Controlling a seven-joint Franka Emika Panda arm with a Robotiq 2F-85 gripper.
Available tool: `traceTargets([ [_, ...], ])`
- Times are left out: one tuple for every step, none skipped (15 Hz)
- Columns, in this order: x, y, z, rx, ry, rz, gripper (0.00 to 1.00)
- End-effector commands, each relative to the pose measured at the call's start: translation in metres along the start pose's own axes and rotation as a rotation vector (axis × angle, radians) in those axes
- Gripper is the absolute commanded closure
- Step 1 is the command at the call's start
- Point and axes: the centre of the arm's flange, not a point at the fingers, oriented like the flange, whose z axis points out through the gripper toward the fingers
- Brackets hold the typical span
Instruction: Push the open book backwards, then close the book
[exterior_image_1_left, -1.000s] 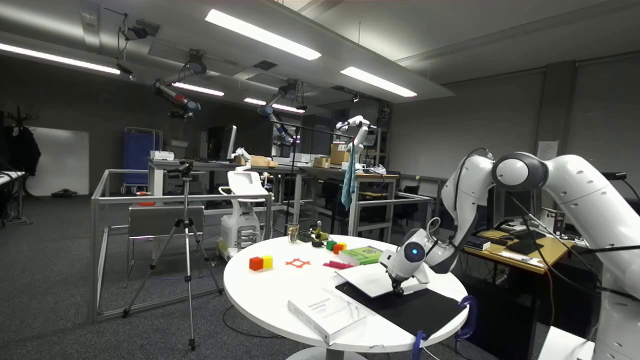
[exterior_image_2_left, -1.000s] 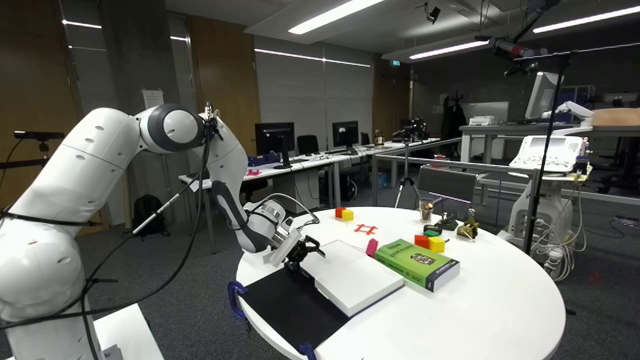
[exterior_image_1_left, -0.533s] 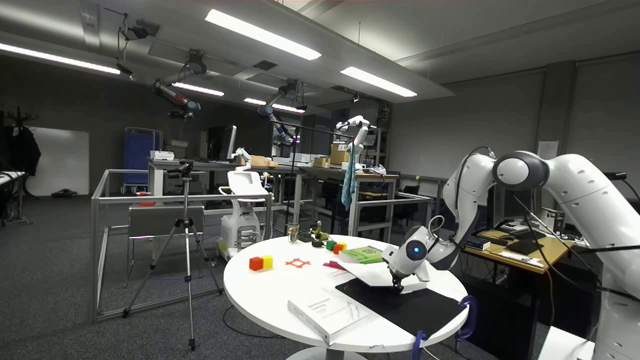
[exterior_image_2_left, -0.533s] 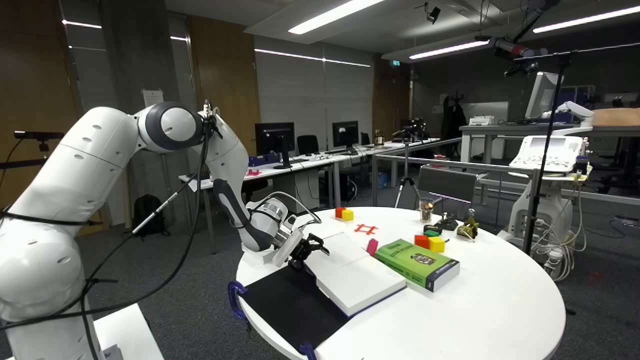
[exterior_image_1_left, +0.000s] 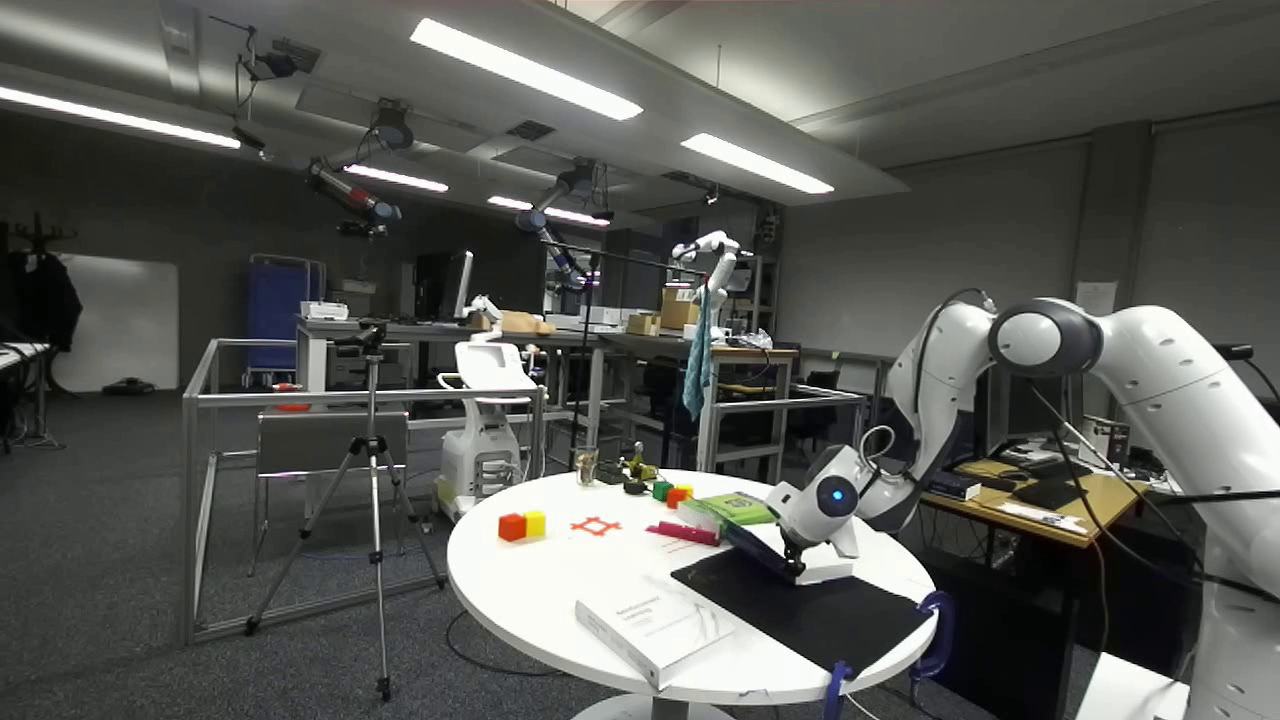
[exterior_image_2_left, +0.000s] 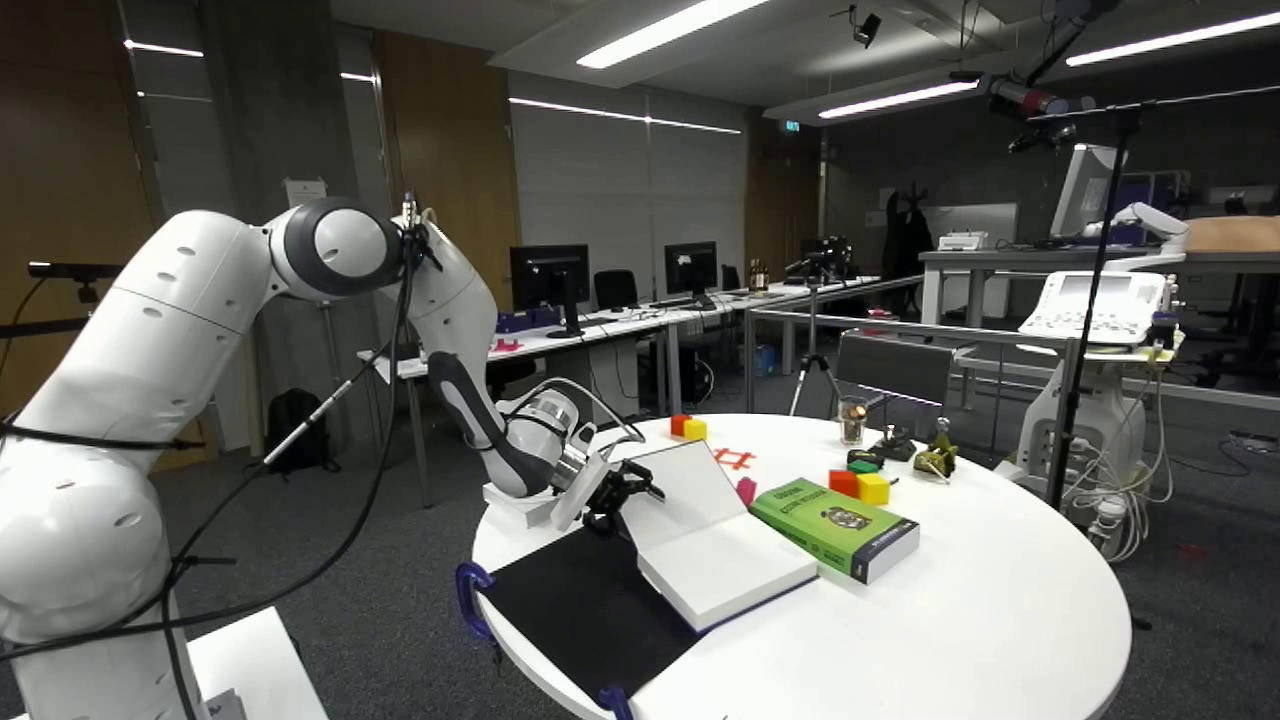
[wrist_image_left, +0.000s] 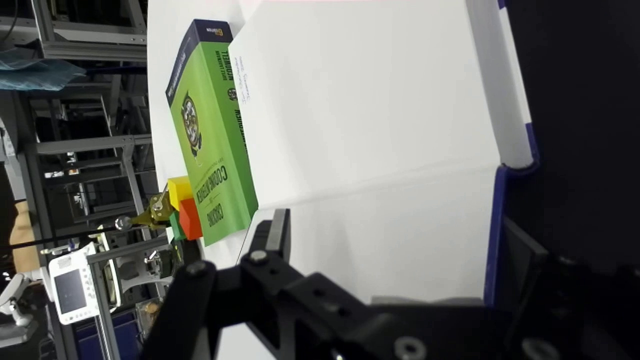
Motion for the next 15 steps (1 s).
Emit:
traceTargets([
  [-0.014,0.023,-0.012,-0.054,0.009,0.038,0.0],
  [-0.015,0.025,-0.013,-0.055,0.007,0.051,0.0],
  [-0.015,0.029,-0.014,-0.058,0.006,0.066,0.0],
  [-0.016,0.032,-0.015,-0.061,0.007,0.079,0.0],
  [-0.016,0.036,-0.017,-0.067,0.008,0.092,0.0],
  [-0.017,0.039,-0.018,-0.073,0.009,0.103,0.0],
  [-0.017,0.042,-0.019,-0.075,0.008,0.114,0.0],
  [-0.018,0.044,-0.02,-0.076,0.008,0.127,0.0],
  [-0.019,0.046,-0.021,-0.075,0.001,0.145,0.0],
  [-0.022,0.048,-0.023,-0.075,-0.002,0.165,0.0],
  [-0.024,0.051,-0.024,-0.072,-0.009,0.189,0.0],
  [-0.027,0.052,-0.025,-0.072,-0.015,0.211,0.0],
  [-0.029,0.053,-0.026,-0.071,-0.021,0.234,0.0],
  [-0.031,0.055,-0.027,-0.068,-0.034,0.26,0.0],
  [-0.034,0.057,-0.029,-0.064,-0.042,0.284,0.0],
])
